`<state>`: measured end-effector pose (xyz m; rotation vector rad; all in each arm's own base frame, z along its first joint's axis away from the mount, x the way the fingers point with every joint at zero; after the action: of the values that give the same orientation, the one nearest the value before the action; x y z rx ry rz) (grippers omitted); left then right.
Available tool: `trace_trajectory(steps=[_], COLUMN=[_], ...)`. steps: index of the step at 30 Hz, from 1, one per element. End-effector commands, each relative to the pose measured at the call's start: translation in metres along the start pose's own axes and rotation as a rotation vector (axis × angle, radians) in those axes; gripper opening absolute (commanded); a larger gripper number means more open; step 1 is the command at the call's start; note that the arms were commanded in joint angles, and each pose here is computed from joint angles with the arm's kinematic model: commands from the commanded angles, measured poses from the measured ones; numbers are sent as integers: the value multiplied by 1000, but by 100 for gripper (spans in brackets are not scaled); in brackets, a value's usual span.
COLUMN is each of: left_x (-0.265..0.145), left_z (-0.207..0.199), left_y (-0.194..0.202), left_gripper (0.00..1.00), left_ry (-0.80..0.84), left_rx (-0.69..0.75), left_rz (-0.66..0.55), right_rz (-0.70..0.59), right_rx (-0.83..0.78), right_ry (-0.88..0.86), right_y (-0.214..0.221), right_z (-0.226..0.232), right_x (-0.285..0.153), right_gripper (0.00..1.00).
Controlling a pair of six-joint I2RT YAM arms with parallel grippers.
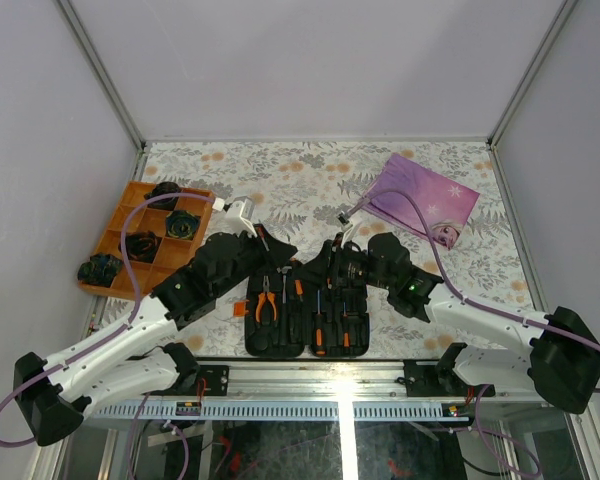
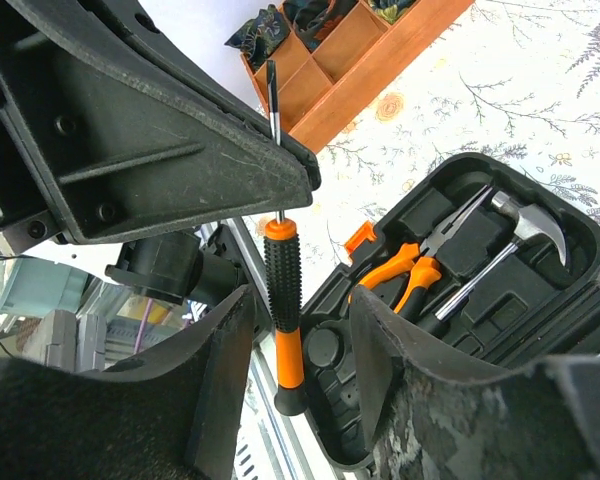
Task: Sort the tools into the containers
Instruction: Pick up the screwdriver from the center of the board.
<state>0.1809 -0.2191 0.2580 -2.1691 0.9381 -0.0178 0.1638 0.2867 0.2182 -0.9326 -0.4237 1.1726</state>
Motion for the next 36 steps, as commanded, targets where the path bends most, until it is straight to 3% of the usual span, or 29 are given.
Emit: trace_trajectory(steps=[1, 6, 15, 17, 24, 28, 36], left_x=[1, 1, 1, 1, -3, -6, -13], left_z=[-3, -3, -3, -1, 8, 19, 57], left_y=[-5, -5, -3, -2, -1, -1, -4], left_gripper=[0, 0, 1, 8, 48, 54, 55], left_ry=[17, 18, 16, 5, -45, -93, -206], left_rx=[-11, -12, -11, -6, 5, 15, -7], left_rz=[-38, -38, -30, -19, -24, -12, 14], right_rz=[-66, -66, -70, -71, -80, -82, -46], right_rx=[-26, -27, -18, -16, 17, 41, 59], right_ry=[-43, -58, -55, -26, 75, 141, 325], right_y=[-14, -17, -19, -18, -15, -11, -1], right_z=[10, 12, 12, 9, -3, -10, -29], right_x=[1, 5, 6, 5, 1, -4, -20], right_gripper=[48, 42, 15, 10, 1, 0, 0])
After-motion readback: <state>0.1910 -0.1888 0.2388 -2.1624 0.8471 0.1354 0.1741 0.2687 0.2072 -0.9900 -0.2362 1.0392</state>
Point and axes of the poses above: each gripper's point midway between its finger pads, its own x axis out along the fingers, its own z axis along the line the jaws close on, y = z × x, the point moved 6 cm from there along -x, back along the fingers, and after that the axes turned 6 degrees about -x, right-handed, at the moved point
